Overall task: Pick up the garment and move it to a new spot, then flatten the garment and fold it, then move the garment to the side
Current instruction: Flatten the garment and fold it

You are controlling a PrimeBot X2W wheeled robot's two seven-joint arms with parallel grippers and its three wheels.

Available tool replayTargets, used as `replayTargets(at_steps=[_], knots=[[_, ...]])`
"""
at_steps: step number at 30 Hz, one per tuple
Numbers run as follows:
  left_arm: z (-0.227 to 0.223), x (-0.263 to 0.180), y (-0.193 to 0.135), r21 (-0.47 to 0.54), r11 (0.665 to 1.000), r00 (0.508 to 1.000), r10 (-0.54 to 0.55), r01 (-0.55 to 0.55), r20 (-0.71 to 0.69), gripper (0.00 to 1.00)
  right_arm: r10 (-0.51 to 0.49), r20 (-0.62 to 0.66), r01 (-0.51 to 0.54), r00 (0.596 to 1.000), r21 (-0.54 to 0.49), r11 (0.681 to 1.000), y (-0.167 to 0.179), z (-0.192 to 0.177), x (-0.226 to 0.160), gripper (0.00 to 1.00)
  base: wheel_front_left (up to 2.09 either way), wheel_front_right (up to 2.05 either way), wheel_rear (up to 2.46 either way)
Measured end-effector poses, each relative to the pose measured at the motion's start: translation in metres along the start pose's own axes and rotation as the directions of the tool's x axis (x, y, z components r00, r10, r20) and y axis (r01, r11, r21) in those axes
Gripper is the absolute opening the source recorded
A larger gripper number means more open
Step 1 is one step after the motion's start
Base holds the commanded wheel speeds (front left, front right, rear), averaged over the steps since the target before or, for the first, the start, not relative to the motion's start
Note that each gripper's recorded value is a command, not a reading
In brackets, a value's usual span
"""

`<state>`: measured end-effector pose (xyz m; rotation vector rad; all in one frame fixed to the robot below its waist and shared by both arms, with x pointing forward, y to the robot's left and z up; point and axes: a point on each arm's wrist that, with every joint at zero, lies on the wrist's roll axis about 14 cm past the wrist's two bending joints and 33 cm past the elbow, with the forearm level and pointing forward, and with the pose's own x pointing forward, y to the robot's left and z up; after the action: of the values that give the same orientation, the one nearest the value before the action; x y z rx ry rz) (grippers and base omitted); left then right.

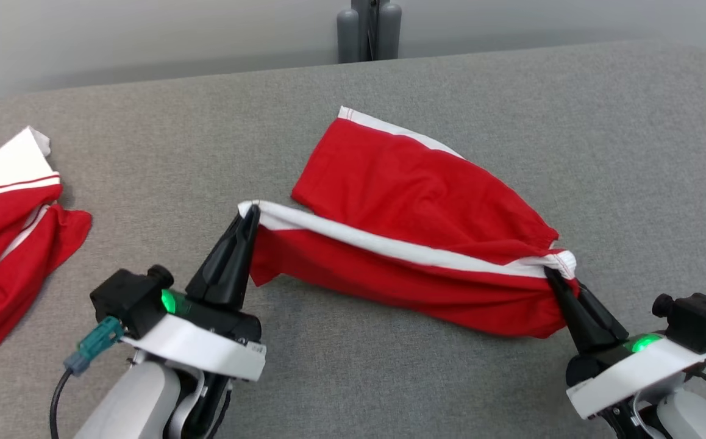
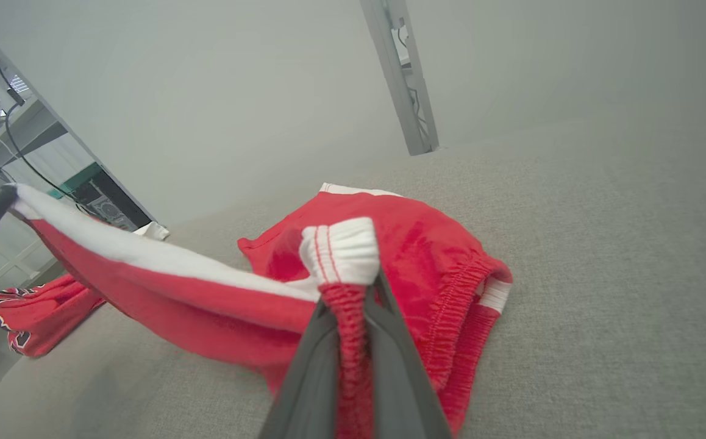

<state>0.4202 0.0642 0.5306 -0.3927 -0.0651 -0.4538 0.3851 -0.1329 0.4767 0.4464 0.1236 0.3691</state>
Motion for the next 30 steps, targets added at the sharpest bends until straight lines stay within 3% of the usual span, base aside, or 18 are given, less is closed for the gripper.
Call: replayTargets(at_steps=[19,30], knots=[[-0.060,0.134,0.017,0.090,0.987,0.983,-0.120,0.133,-0.137,0.00,-0.212,0.065,0.201,0.975,0.149,0.968,-0.059,0.001,0.028,0.00,0.00,0.00,0.00],[-0.110,0.185,0.025,0.103,0.983,0.960,-0.124,0.154,-0.252,0.00,-0.304,0.100,0.277,0.948,0.219,0.936,-0.083,0.001,0.042,0.00,0.00,0.00,0.00]])
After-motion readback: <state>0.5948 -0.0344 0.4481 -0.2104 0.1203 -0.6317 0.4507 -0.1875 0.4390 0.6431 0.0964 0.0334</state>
